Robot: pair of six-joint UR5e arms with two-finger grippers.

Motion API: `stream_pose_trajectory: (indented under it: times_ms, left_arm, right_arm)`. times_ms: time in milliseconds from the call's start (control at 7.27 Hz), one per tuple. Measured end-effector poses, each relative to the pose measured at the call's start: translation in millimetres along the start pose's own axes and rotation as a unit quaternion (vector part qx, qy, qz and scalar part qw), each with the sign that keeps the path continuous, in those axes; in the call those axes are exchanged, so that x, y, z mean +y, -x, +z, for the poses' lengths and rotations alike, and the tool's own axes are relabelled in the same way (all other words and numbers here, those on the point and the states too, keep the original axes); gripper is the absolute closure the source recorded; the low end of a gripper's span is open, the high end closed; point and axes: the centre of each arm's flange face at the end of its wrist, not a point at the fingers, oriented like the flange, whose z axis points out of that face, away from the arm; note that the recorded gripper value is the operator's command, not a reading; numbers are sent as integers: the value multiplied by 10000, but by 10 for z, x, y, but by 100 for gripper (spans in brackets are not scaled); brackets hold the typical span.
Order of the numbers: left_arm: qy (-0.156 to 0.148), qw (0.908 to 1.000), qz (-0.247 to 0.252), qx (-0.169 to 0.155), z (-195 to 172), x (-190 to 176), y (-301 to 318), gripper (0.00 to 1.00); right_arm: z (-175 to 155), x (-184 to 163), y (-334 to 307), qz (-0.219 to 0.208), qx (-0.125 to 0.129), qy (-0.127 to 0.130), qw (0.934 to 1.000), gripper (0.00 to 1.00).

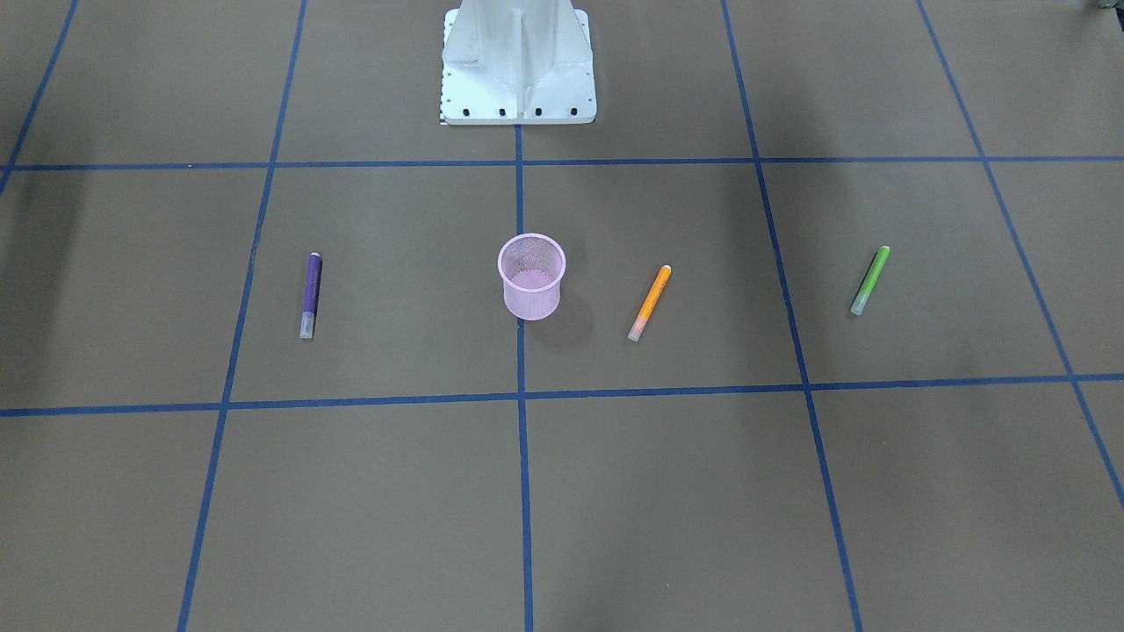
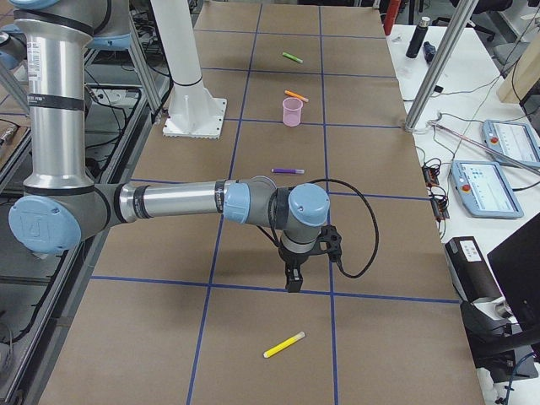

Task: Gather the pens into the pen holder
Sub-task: 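Grasp the yellow highlighter with the right gripper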

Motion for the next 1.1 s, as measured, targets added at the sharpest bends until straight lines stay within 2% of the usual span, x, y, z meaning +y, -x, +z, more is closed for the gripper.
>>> stream_pose_trajectory:
  times_ms: [412, 825, 1100]
  left_arm:
    - [15, 9998, 35, 210, -32, 41, -75, 0]
    - [35, 9994, 41, 340, -50, 77, -114, 0]
    - [63, 9994, 17, 344, -26, 106, -87, 0]
  right_arm:
    - [164, -41, -117, 456, -177, -195, 9986, 0]
    - [268, -74, -209, 1001, -224, -400, 9939, 0]
    - [297, -69, -228, 1046, -226, -440, 9933, 0]
